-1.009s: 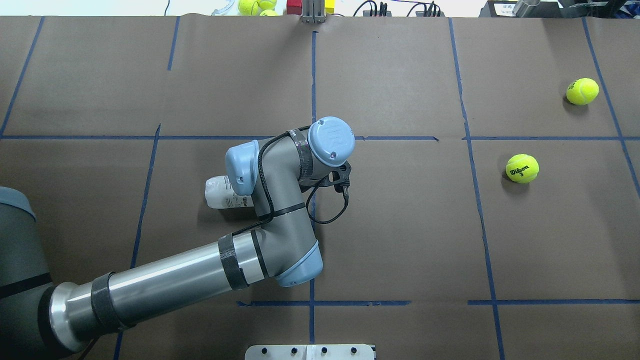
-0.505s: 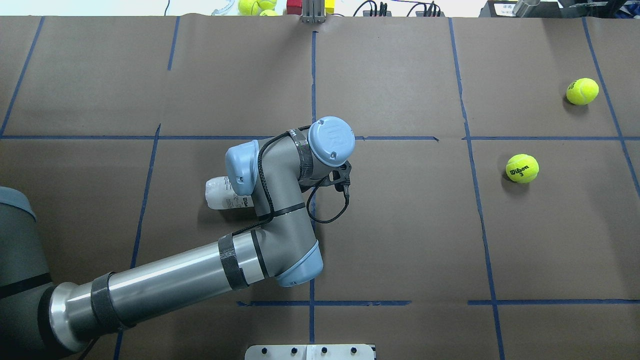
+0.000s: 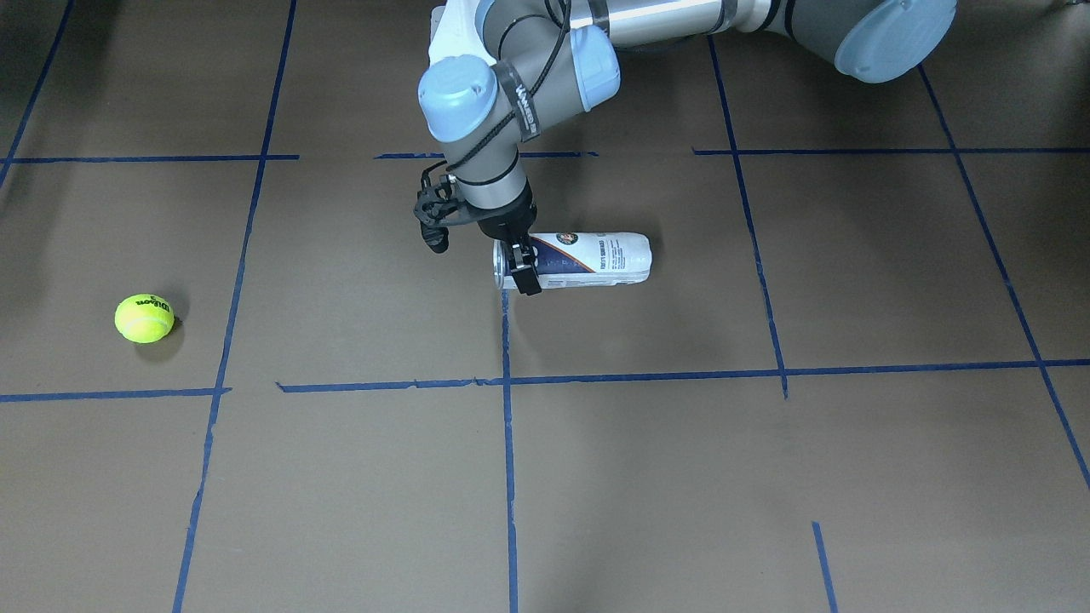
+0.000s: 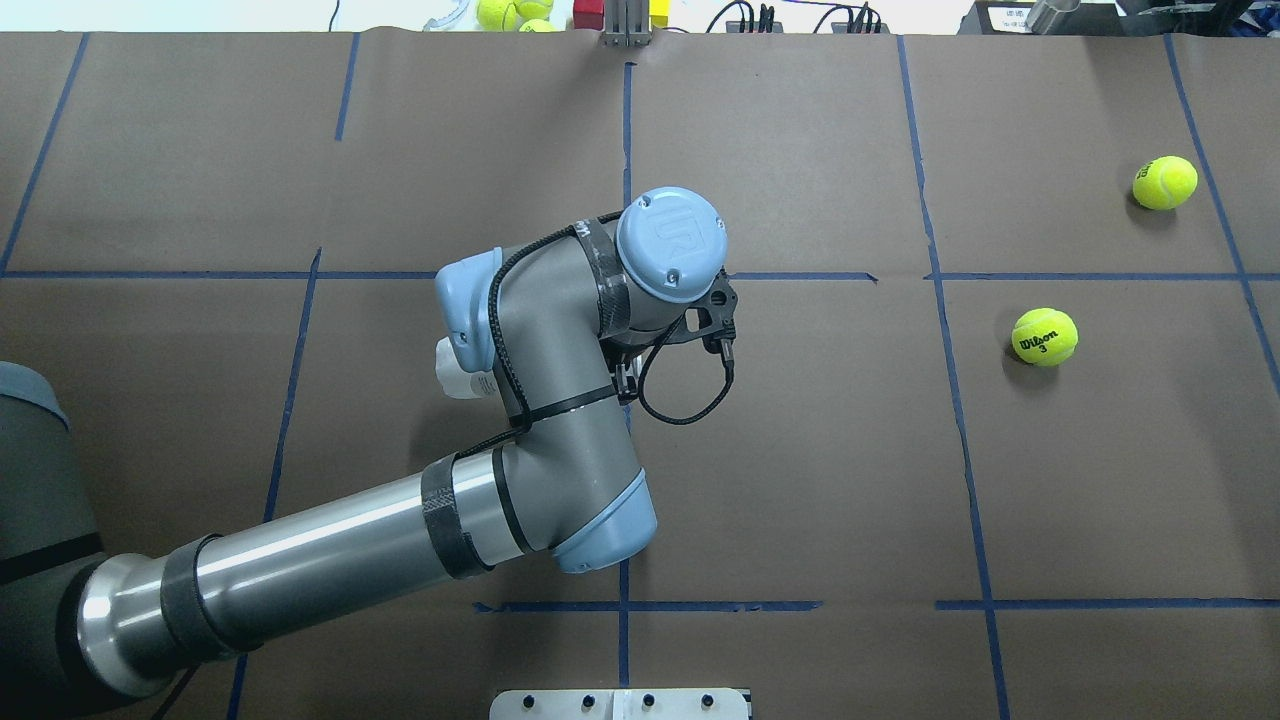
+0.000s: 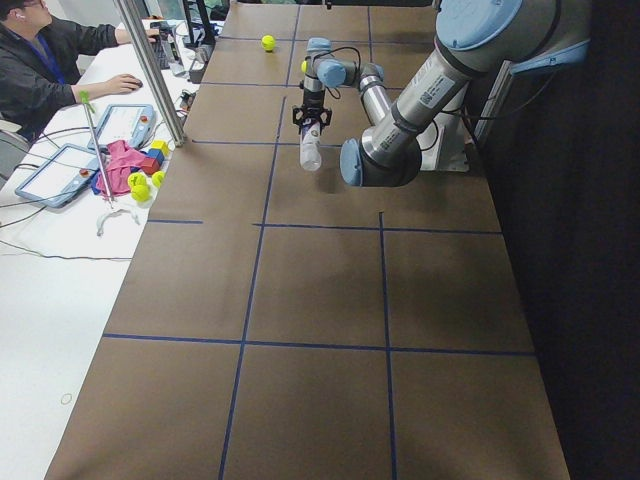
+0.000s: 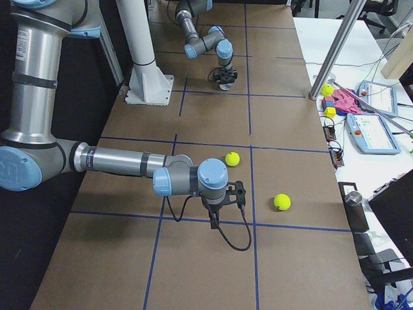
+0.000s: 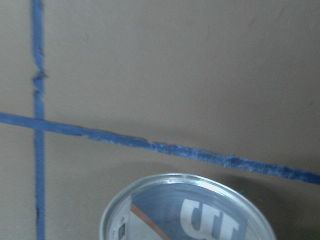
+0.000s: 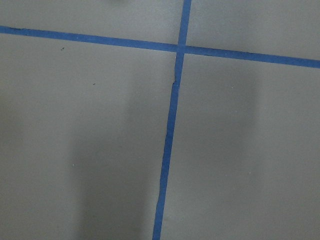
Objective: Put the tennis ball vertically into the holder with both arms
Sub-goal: 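Lift the tube with the left gripper and turn it upright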
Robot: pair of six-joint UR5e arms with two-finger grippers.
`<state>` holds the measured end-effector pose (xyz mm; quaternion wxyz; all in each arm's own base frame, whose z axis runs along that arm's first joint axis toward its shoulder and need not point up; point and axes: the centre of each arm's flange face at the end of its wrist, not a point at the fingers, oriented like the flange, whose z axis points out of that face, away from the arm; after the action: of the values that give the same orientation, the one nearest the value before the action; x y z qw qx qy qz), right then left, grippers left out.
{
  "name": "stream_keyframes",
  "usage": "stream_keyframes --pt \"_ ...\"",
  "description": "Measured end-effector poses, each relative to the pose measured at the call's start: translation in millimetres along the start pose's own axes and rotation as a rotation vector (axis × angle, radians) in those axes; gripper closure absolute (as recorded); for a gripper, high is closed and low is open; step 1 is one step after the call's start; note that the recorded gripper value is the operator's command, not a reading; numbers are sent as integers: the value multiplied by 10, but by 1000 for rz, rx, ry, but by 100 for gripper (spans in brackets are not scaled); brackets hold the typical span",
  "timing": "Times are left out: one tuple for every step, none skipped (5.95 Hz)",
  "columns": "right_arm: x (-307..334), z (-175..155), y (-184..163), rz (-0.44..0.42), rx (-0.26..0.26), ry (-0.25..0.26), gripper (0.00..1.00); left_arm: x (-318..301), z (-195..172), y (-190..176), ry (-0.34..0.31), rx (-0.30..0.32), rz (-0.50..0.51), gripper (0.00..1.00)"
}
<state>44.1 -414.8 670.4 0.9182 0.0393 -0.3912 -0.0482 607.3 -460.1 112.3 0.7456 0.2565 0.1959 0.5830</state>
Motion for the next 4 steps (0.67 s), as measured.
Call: stream_keyframes --pt "0 0 0 0 0 0 0 -70 -281 -27 -24 100 -37 28" --pt "0 0 0 0 0 0 0 -121 -538 -56 -46 217 -81 27" --pt "-1 -1 0 0 0 0 0 -138 -754 -69 -59 329 -120 27" --pt "-3 -3 -1 -1 1 0 0 -124 -932 -37 -64 435 -155 23"
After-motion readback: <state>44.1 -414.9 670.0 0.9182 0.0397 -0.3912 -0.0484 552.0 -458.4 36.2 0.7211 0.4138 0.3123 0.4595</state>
